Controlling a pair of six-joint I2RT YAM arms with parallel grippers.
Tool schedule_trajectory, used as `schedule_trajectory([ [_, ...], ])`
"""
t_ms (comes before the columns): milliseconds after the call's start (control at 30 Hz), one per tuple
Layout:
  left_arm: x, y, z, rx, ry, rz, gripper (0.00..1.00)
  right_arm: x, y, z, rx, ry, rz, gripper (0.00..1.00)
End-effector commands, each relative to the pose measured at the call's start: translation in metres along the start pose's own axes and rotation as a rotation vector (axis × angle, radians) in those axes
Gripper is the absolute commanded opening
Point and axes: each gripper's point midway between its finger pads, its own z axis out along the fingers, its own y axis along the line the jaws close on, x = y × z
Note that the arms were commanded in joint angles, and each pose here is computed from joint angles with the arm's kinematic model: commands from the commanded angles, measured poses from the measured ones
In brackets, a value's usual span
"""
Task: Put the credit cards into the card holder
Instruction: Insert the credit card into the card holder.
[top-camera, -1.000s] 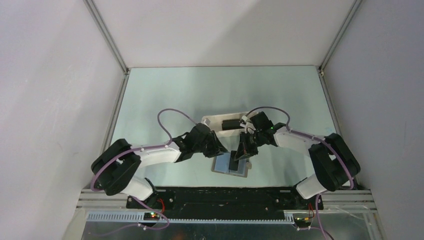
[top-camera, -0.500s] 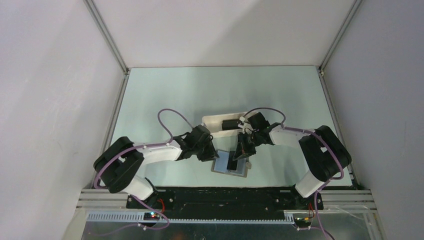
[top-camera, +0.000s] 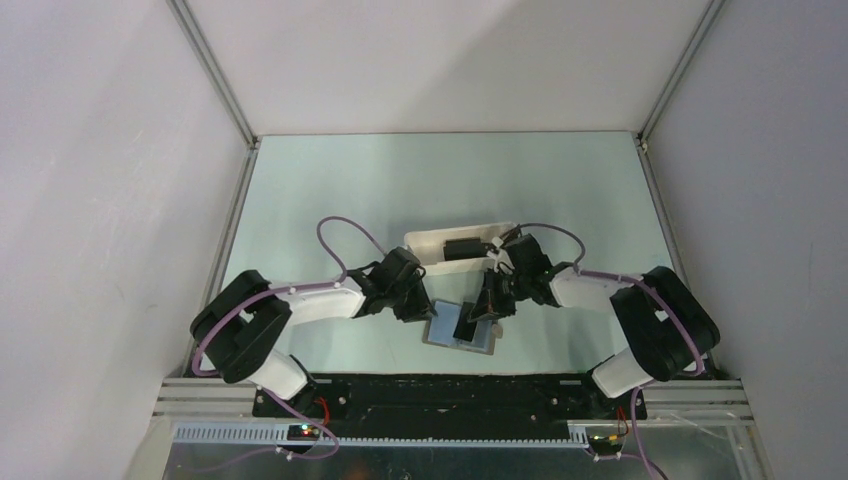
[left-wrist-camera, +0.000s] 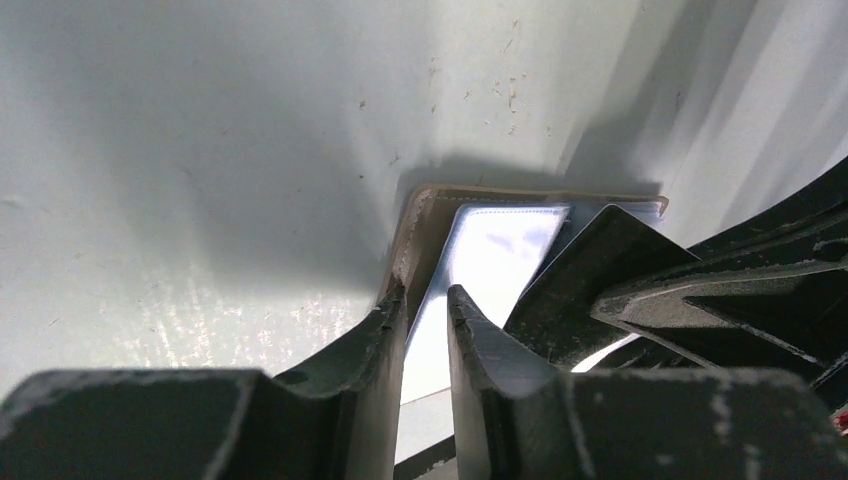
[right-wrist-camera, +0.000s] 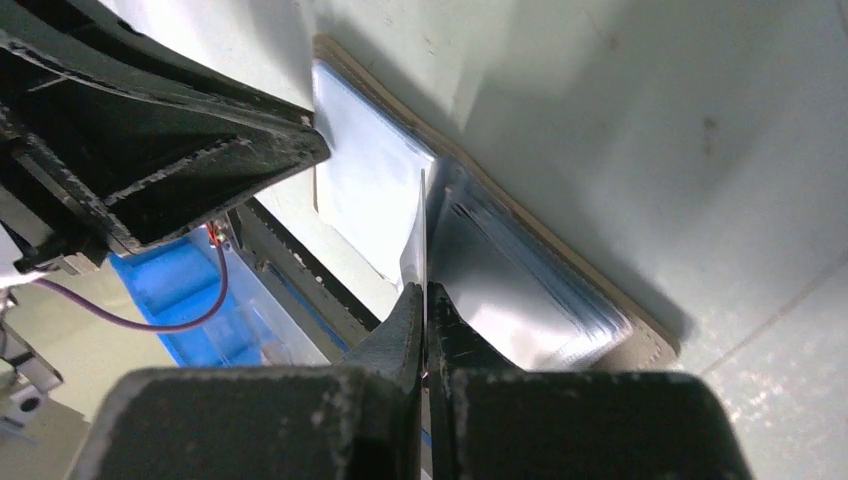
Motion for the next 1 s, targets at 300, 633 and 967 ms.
schedule_trajectory([
  [300, 0.010, 0.038, 0.010, -0.139, 0.036, 0.034, 0.26, 0.001, -0.014, -0.001, -0.046, -0.137, 0.179, 0.00],
  [633, 0.011, 0.038, 0.012, -0.142, 0.047, 0.040, 0.24, -0.010, -0.019, -0.003, -0.100, -0.178, 0.219, 0.00],
  [967, 0.012, 0.038, 0.013, -0.142, 0.055, 0.043, 0.24, -0.009, -0.020, 0.010, -0.117, -0.162, 0.220, 0.00],
])
